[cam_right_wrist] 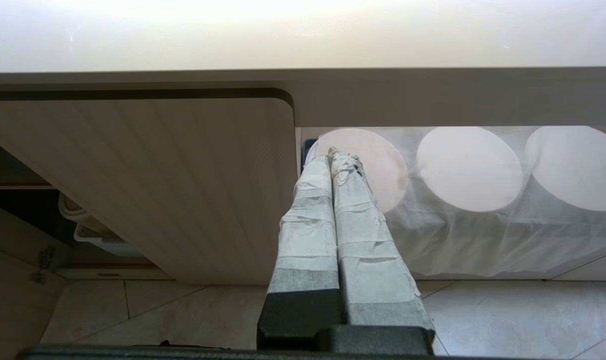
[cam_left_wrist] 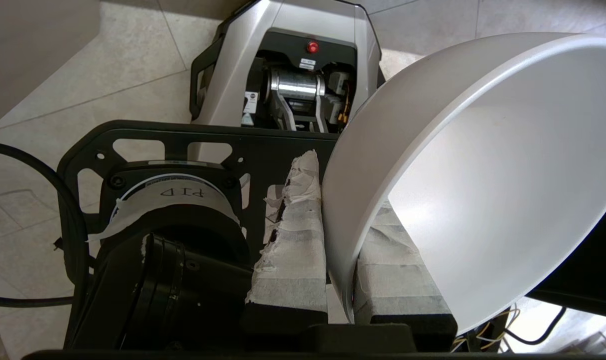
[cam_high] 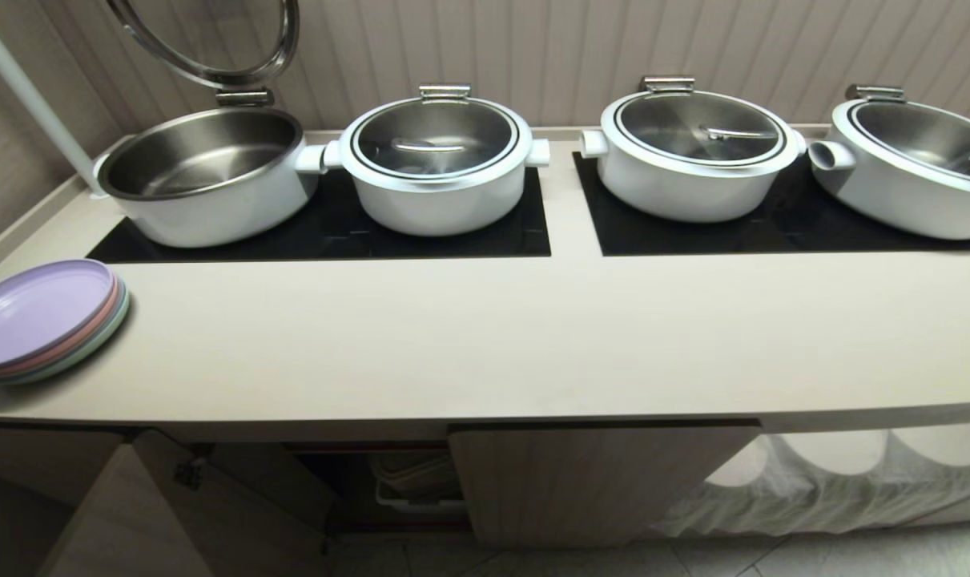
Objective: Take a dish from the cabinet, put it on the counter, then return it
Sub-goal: Put it back into the cabinet
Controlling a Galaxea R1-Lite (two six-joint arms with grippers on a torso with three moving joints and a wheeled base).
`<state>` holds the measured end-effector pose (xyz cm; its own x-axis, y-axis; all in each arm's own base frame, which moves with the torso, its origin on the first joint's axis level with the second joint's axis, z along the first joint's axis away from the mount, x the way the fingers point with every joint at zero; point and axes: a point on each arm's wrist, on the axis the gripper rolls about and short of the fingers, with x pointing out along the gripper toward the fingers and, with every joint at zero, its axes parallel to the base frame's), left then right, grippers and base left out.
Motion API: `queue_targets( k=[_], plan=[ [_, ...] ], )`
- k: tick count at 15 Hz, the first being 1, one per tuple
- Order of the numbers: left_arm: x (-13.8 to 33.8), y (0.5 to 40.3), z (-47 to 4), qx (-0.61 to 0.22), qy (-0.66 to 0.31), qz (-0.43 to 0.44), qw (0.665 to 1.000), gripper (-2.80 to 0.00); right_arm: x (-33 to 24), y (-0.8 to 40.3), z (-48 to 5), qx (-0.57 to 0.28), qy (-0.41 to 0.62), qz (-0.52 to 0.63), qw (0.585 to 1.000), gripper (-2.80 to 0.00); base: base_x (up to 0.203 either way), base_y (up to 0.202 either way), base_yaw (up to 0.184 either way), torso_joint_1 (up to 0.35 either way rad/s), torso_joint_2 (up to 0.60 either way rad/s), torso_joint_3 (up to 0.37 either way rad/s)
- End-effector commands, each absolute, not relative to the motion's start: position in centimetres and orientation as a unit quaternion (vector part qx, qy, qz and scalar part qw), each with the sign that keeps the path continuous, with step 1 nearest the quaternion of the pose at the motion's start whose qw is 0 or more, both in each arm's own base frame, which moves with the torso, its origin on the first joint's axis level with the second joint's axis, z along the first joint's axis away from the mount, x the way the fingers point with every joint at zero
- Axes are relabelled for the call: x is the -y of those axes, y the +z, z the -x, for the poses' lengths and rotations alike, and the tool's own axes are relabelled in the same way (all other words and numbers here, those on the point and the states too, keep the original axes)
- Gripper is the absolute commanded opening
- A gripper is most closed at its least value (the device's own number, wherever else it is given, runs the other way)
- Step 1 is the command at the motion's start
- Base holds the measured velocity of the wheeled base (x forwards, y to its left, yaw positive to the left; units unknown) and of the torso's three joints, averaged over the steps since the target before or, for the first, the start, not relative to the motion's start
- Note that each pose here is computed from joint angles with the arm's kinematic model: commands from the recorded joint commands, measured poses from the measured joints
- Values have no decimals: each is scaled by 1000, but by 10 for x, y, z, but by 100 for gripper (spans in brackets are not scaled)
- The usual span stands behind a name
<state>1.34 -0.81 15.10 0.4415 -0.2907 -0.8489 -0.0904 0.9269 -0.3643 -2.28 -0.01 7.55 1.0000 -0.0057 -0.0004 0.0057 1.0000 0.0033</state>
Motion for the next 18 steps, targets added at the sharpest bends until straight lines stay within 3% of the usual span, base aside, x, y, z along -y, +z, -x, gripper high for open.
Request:
queue_targets(
  k=[1,18],
  plan=[
    [8,151,-13,-528,-59,183,827,-280,0,76,23,-1,-3,-2,1000,-280,0,0,0,0,0,0],
    [8,153,-14,-525,-63,185,828,-280,0,76,23,-1,-3,-3,1000,-280,0,0,0,-116,250,129]
  ],
)
